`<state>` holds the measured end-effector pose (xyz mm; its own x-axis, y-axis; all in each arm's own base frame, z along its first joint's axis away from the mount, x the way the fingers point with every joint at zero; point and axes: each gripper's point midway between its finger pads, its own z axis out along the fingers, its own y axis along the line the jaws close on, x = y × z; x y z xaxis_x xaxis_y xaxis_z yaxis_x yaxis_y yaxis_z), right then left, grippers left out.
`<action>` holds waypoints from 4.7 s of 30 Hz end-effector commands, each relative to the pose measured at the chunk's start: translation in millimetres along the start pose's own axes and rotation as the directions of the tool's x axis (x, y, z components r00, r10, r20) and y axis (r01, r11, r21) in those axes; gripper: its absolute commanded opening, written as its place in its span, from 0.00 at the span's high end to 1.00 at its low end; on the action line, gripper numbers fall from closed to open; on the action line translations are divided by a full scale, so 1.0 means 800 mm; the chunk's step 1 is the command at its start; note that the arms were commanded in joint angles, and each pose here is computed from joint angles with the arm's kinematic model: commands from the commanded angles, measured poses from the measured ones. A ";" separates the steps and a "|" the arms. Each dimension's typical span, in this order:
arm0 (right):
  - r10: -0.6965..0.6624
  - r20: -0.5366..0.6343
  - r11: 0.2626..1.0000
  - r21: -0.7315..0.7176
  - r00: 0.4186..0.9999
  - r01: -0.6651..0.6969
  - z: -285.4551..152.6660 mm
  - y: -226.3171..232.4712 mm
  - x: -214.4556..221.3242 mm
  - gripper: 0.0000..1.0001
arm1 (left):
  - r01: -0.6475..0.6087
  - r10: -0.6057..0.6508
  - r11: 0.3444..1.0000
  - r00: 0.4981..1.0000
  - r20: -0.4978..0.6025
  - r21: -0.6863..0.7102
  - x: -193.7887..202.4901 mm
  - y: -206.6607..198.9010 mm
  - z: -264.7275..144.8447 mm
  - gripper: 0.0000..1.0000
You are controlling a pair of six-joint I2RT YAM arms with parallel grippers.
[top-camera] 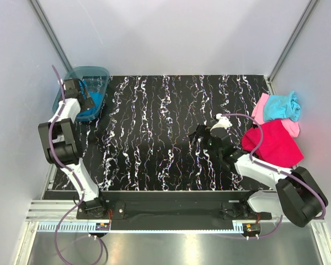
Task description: Fold and stack the t-shirts
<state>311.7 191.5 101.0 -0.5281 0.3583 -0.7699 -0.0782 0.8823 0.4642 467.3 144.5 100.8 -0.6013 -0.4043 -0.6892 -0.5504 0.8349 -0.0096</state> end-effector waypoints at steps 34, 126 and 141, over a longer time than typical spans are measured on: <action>0.017 0.051 0.997 -0.073 0.999 -0.013 0.000 0.020 -0.019 0.00 | 0.009 -0.069 0.957 0.978 0.197 0.290 -0.116 -0.093 0.011 0.13; 0.061 0.176 0.954 0.278 0.982 -0.110 -0.006 -0.066 -0.060 0.00 | -0.436 0.270 0.320 0.893 0.361 0.841 0.403 -0.348 -0.540 1.00; 0.108 0.118 0.954 0.266 0.987 -0.136 0.027 -0.064 -0.054 0.00 | -0.535 0.257 0.470 0.844 0.471 0.702 0.401 -0.277 -0.536 0.24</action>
<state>343.4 123.0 91.8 -0.4343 0.4506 -0.7799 0.2511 0.8921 0.3756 118.7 -358.0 165.1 -0.4560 0.1472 -0.8777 0.6153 0.7647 -0.1915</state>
